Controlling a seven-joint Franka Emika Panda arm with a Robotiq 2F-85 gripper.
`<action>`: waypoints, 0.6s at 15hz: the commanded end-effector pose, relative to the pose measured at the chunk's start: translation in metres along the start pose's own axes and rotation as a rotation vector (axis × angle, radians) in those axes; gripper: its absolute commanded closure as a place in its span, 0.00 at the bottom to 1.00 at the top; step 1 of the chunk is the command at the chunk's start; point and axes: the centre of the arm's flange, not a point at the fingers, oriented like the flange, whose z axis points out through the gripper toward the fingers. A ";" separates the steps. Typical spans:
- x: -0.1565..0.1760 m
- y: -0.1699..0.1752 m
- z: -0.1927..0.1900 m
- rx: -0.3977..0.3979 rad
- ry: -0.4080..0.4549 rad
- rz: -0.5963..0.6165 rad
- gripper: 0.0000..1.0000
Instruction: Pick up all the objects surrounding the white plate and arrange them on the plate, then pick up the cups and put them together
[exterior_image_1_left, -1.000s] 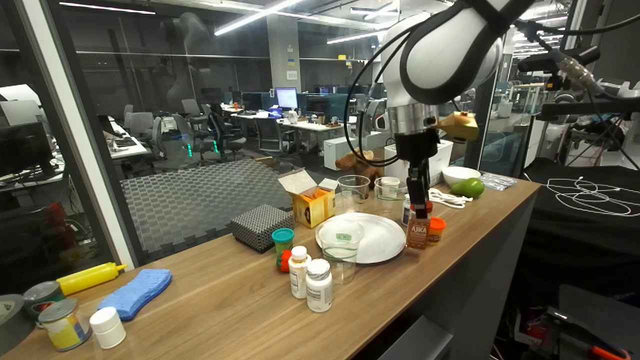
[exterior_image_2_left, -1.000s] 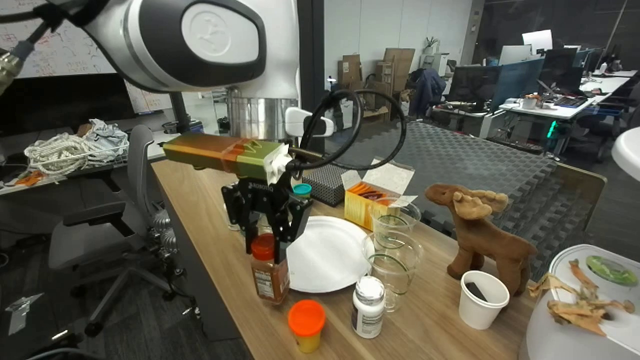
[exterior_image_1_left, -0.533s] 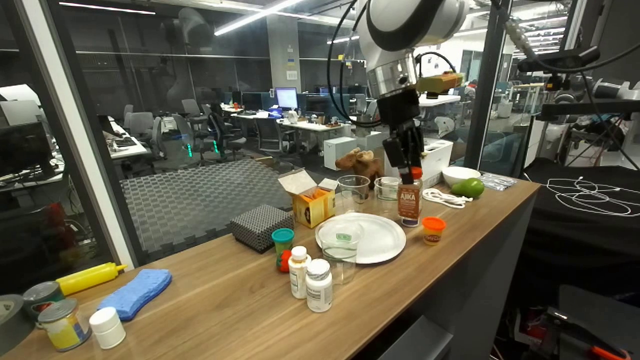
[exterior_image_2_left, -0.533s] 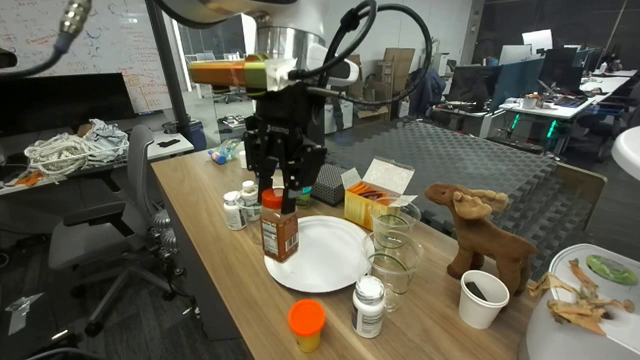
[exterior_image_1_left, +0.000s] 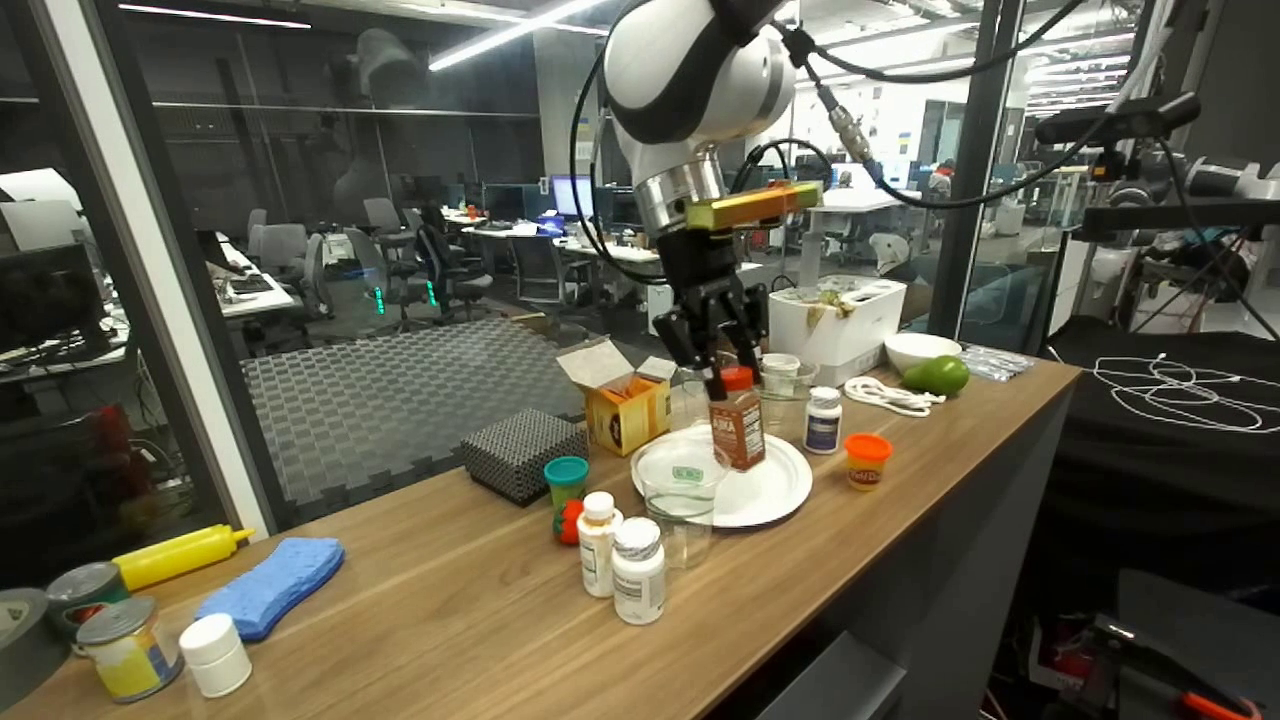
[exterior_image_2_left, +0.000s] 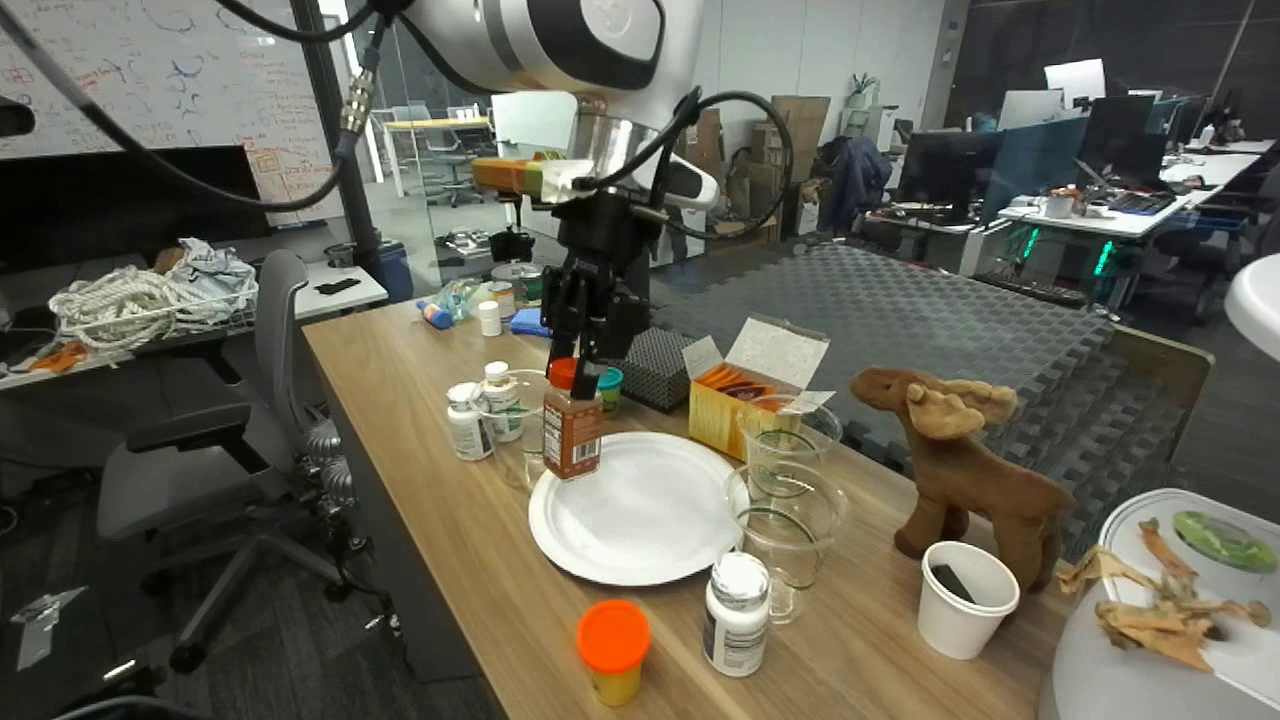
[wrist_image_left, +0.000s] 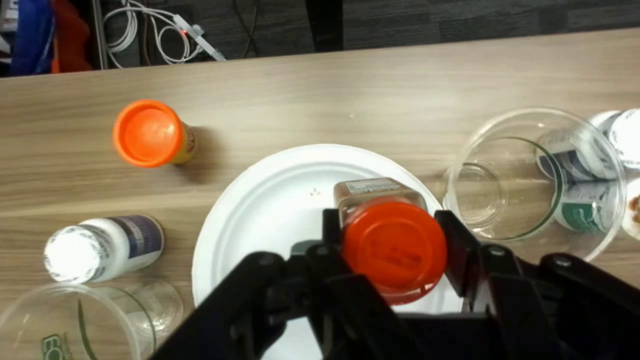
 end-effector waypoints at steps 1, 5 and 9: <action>0.040 -0.019 -0.011 0.040 0.029 0.110 0.75; 0.065 -0.017 -0.011 0.037 0.067 0.185 0.75; 0.086 -0.012 -0.015 0.042 0.094 0.216 0.75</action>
